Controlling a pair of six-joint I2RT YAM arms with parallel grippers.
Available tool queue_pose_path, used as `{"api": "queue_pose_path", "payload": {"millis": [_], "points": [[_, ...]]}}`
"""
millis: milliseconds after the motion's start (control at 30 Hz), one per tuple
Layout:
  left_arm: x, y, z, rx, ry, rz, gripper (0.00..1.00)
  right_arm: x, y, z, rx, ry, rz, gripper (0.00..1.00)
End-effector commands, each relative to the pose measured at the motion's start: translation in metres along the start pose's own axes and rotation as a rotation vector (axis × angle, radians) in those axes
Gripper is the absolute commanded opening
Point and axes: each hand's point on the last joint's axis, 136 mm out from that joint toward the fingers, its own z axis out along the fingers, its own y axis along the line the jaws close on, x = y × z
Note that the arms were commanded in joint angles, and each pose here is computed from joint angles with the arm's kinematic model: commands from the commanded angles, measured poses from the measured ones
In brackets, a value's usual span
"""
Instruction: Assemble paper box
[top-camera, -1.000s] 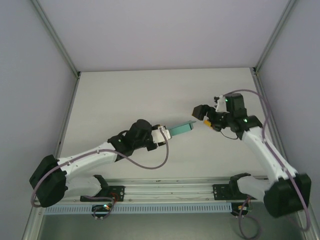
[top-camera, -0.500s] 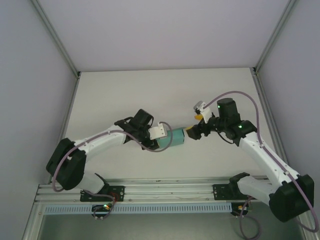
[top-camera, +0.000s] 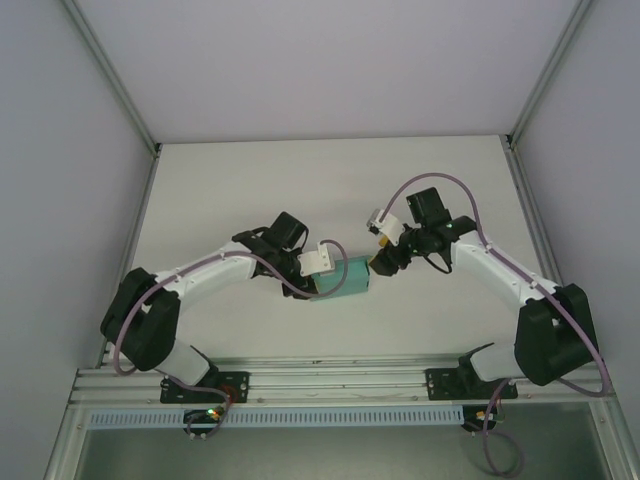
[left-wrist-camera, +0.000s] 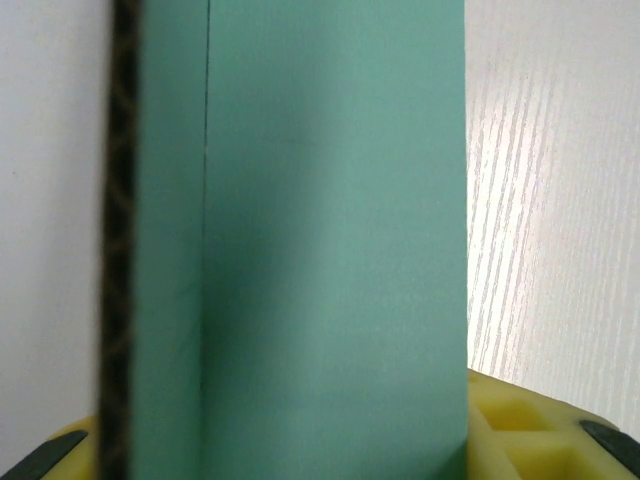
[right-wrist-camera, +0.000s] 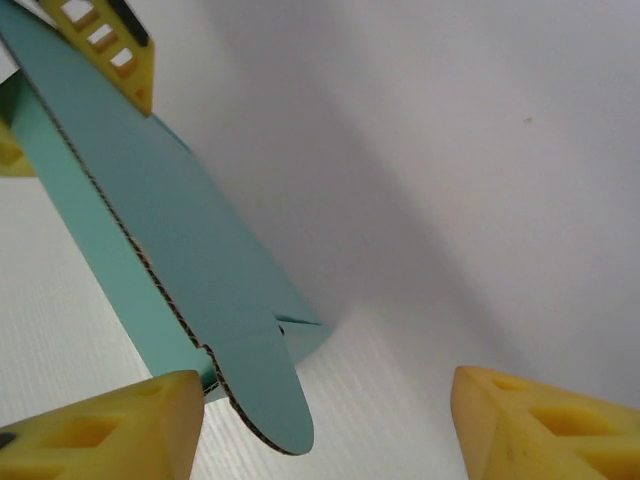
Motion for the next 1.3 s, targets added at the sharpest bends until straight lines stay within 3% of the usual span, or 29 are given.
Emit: {"api": "queue_pose_path", "payload": {"millis": [0,167,333,467,567,667,767,933,1133,1267], "points": [[-0.005,0.0,-0.002,0.017,-0.004,0.023,0.32,-0.016,0.009,0.003,-0.069,-0.052,-0.034,0.57],[-0.005,0.001,-0.002,0.016,0.0,0.029,0.32,-0.015,0.014,0.007,-0.101,-0.032,-0.033,0.44],[-0.004,0.002,0.0,0.017,0.007,0.024,0.32,-0.02,0.016,0.006,-0.105,-0.032,-0.044,0.16],[-0.005,0.007,0.001,-0.003,0.007,0.012,0.32,-0.019,0.025,0.005,-0.104,-0.011,0.007,0.02],[-0.008,0.015,0.003,-0.033,0.006,-0.006,0.33,-0.018,0.021,0.013,-0.003,0.007,0.121,0.01],[-0.008,0.02,0.006,-0.053,0.016,-0.027,0.33,-0.017,0.007,0.023,0.161,0.002,0.405,0.0],[-0.007,0.022,0.01,-0.058,0.027,-0.045,0.34,-0.016,0.006,0.024,0.279,-0.08,0.634,0.0],[-0.005,0.02,0.012,-0.056,0.032,-0.046,0.34,-0.016,0.026,0.031,0.274,-0.173,0.642,0.0],[-0.007,0.02,0.008,-0.068,0.02,-0.038,0.35,0.009,0.031,0.036,0.285,-0.174,0.556,0.0],[-0.008,0.024,0.007,-0.087,0.02,-0.045,0.4,0.025,0.032,0.044,0.282,-0.183,0.605,0.0]]}}
